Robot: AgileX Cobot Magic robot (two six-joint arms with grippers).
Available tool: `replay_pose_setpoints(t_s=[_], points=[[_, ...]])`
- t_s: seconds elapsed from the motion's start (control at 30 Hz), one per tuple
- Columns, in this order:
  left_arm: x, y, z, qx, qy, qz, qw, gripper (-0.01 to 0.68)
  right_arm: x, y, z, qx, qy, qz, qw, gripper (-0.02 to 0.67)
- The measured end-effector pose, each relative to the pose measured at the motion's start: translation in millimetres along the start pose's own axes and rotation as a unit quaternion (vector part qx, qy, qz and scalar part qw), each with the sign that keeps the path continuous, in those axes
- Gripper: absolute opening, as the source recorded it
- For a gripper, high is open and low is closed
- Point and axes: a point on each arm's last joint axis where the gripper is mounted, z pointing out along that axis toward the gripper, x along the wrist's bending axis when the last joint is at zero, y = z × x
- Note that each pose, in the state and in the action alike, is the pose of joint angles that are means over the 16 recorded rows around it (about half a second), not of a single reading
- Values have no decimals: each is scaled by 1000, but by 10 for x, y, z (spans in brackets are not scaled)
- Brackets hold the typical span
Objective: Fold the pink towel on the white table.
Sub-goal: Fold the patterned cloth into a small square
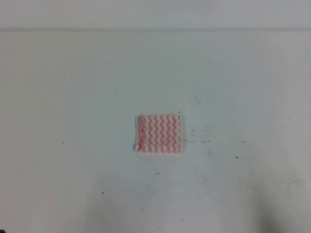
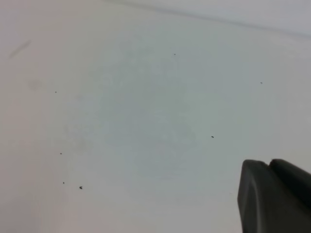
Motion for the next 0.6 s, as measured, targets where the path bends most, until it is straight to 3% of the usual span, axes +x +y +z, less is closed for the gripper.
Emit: replay_pose_setpoints(t_s=[0.33,0.6], points=[[14,51,-25,-33,3,27,999,-4,-2,-10,2,0,0,1,1000,-18],[-56,179,-114,-121,-33,69,990,-4,1,-1,-1,0,1,0,1000,-18]])
